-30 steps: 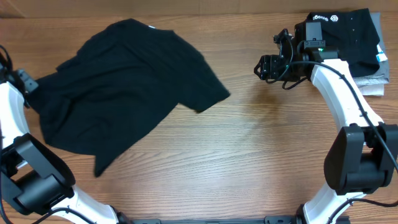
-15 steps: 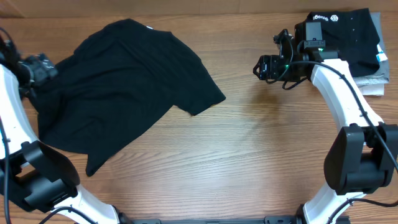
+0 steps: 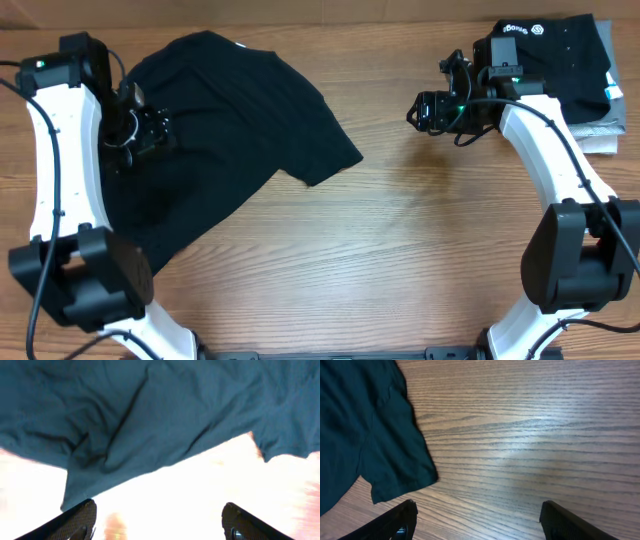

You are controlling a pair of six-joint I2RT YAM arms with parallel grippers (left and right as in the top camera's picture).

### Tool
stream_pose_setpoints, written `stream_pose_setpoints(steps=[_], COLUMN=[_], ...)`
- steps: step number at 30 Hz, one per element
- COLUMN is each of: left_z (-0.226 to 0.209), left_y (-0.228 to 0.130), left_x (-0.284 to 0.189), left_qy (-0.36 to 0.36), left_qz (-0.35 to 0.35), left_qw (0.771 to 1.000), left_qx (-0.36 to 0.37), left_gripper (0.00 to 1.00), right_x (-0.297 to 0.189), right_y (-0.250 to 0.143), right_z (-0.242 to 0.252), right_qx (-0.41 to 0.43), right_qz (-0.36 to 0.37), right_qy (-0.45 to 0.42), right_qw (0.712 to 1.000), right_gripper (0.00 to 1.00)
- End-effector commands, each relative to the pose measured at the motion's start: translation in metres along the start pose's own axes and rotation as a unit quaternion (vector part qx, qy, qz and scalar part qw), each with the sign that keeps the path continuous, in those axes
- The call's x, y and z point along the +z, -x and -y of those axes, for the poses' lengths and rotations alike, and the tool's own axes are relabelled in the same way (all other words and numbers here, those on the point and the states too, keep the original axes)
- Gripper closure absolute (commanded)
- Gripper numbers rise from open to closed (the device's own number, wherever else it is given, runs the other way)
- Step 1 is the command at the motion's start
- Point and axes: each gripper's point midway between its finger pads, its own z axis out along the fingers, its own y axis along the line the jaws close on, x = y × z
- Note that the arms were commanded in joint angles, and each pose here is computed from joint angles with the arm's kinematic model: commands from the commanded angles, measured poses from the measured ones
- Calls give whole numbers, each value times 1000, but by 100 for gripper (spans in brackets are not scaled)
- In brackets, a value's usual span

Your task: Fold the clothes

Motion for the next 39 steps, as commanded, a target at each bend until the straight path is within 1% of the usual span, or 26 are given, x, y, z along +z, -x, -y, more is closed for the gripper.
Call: stream_pose_setpoints(steps=[1,2,3,4,6,7,8,10,14,16,20,22,24,27,29,32,35,39], left_z=[-2,-3,-8,-11,-17,-19,-23,-29,-53,-63,-72,-76,-88,-102,-108,-111,-117,-119], left_y=[-40,-50,-70,-80,-97,-103,-112,-117,-118,-120,-132,-139,-146,-148,-145,-142,-135,-125], left_x=[-20,-19,-15,-10,1,7,19,33,58,75,104,115,122,122,125,132,137,139], left_qy=[11,9,4,1,-3,-5,-9,-7,38,53,56,59,82,115,122,118,120,113], left_qz=[32,39,56,63,76,82,92,102,114,114,98,93,96,117,135,150,175,201], left_qw=[999,999,998,997,995,994,993,991,981,971,949,938,921,902,892,888,883,878], left_qx=[-7,-16,-40,-50,-65,-70,-78,-91,-153,-204,-293,-330,-368,-400,-413,-419,-419,-419], left_gripper=[16,14,11,9,5,1,0,0,0,0,0,3,6,7,12,20,22,27], right_x=[-9,-9,-9,-9,-9,-9,-9,-9,-9,-9,-9,-9,-9,-9,-9,-9,-9,-9], right_y=[11,11,12,12,13,14,15,16,15,14,12,12,12,12,12,12,12,12], right_z=[0,0,0,0,0,0,0,0,0,0,0,0,0,0,0,0,0,0], right_qx=[-5,-5,-6,-6,-7,-8,-9,-9,-9,-8,-6,-6,-6,-6,-6,-6,-6,-6], right_qz=[17,17,19,20,22,24,26,28,27,25,20,20,20,20,21,20,20,20], right_qy=[-4,-4,-3,-3,-3,-3,-3,-3,-3,-3,-3,-3,-3,-3,-3,-3,-3,-3], right_qw=[1000,1000,1000,1000,1000,1000,1000,1000,1000,1000,1000,1000,1000,1000,1000,1000,1000,1000], right_gripper=[17,17,17,17,17,17,17,17,17,17,17,17,17,17,17,17,17,17])
